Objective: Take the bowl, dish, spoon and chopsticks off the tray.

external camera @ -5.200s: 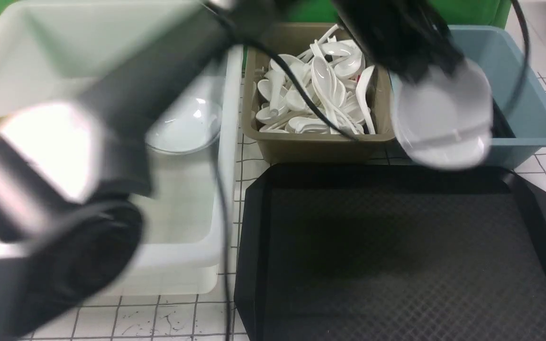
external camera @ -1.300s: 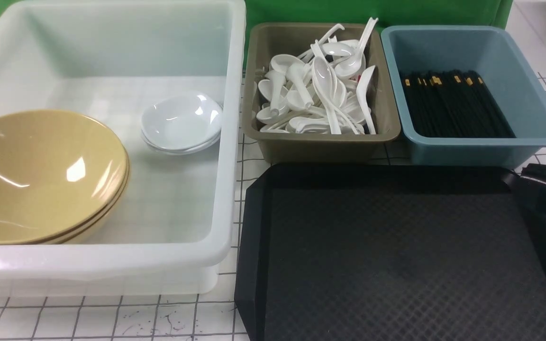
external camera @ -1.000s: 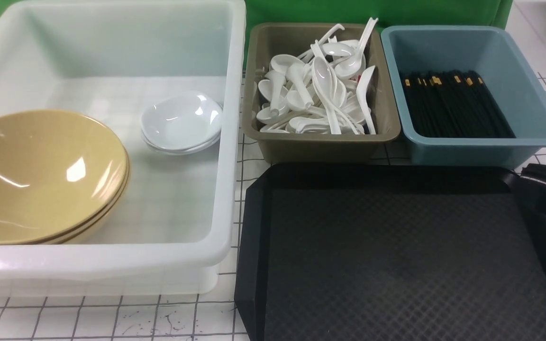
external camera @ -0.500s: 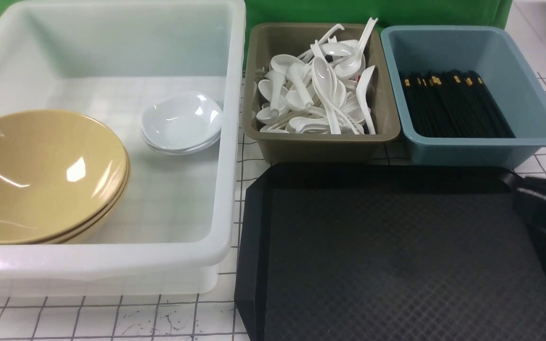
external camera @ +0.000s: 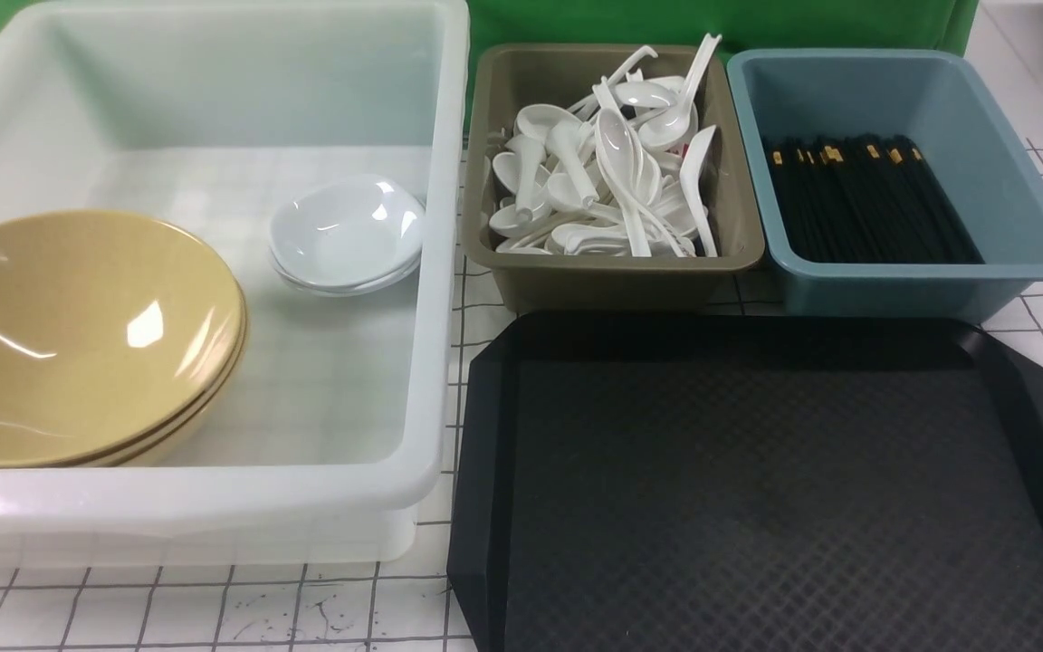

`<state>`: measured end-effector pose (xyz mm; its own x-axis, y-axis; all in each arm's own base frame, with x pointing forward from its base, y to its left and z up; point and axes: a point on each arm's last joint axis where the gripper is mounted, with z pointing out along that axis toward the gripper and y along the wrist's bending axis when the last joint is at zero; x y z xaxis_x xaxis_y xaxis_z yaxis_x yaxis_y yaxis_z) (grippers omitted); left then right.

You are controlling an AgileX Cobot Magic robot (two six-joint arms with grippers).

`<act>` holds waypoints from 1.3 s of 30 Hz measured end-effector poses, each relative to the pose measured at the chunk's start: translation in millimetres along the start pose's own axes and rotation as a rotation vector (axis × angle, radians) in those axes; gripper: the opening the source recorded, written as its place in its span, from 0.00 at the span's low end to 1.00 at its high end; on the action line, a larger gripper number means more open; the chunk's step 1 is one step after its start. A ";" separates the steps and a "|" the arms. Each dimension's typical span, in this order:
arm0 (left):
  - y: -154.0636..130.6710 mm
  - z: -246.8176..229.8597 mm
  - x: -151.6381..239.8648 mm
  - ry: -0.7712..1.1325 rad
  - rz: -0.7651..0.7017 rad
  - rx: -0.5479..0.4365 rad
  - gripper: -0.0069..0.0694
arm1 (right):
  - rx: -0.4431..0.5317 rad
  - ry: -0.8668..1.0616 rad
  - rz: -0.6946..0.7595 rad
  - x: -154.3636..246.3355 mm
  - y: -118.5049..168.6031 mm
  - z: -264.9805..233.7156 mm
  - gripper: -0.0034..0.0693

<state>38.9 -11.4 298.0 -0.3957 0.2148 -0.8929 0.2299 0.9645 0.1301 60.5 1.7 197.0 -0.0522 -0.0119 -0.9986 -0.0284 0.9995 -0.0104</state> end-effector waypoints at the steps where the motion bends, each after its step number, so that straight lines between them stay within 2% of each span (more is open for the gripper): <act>1: 0.0 0.0 0.0 0.000 0.000 0.000 0.08 | 0.027 0.009 0.009 3.2 -1.6 -1.7 0.10; 10: 0.0 0.0 0.0 0.000 0.000 0.000 0.08 | 0.076 0.184 0.011 20.6 -4.5 -5.4 0.10; 33: -0.1 0.6 0.7 0.002 0.000 0.000 0.08 | 0.077 0.197 0.012 21.3 -4.6 -5.7 0.10; 39: -2.9 13.9 17.2 0.039 -0.029 0.019 0.08 | 0.077 0.197 0.012 21.3 -4.6 -5.7 0.11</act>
<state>43.8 -12.6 276.3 -0.4364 0.1932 -0.8788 0.2351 0.9672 0.0959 53.8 -3.3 176.1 -0.2461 0.0022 -0.9693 0.0497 0.9987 -0.0103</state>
